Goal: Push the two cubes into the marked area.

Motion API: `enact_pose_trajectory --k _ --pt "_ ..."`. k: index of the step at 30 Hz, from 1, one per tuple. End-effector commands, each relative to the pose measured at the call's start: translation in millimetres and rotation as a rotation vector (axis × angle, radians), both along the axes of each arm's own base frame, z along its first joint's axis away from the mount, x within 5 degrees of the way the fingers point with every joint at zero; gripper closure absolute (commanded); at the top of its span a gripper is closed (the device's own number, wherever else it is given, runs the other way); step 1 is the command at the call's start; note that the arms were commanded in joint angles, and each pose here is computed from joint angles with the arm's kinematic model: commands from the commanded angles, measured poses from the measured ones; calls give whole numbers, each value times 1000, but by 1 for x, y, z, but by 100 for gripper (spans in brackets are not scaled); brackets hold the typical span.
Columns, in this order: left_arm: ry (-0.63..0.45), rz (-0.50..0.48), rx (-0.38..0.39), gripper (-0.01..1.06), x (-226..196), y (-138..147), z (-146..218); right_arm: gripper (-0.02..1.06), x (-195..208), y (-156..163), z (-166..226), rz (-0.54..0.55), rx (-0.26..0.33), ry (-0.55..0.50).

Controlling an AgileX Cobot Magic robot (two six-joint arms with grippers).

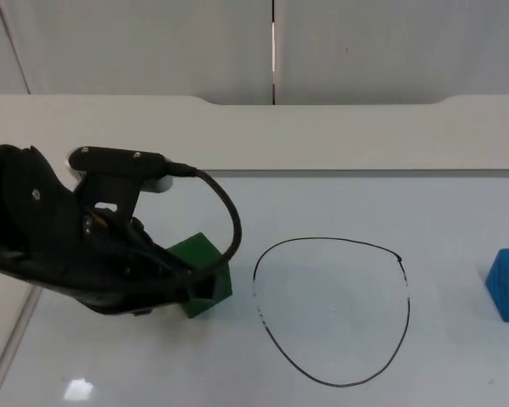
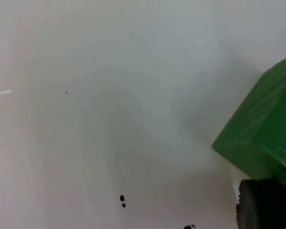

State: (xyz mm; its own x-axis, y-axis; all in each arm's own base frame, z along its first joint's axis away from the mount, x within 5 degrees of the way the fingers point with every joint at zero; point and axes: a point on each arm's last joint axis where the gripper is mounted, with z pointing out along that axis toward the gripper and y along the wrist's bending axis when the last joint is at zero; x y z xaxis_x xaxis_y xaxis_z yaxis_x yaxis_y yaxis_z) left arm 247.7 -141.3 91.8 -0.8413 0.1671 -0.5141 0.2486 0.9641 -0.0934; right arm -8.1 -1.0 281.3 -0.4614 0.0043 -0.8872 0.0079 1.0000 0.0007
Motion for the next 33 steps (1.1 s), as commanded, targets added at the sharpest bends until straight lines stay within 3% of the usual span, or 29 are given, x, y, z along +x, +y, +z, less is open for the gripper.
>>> enact_pose_trajectory --k 1,17,33 --pt "-15 23 -12 105 1 -1 1 -1 1 0 -1 -8 -3 -4" --pt "-2 -29 8 105 -1 -4 -1 -1 1 0 -1 -8 -3 -4" --pt "-107 -80 31 105 1 -15 -4 -1 1 0 -1 -8 -3 -4"
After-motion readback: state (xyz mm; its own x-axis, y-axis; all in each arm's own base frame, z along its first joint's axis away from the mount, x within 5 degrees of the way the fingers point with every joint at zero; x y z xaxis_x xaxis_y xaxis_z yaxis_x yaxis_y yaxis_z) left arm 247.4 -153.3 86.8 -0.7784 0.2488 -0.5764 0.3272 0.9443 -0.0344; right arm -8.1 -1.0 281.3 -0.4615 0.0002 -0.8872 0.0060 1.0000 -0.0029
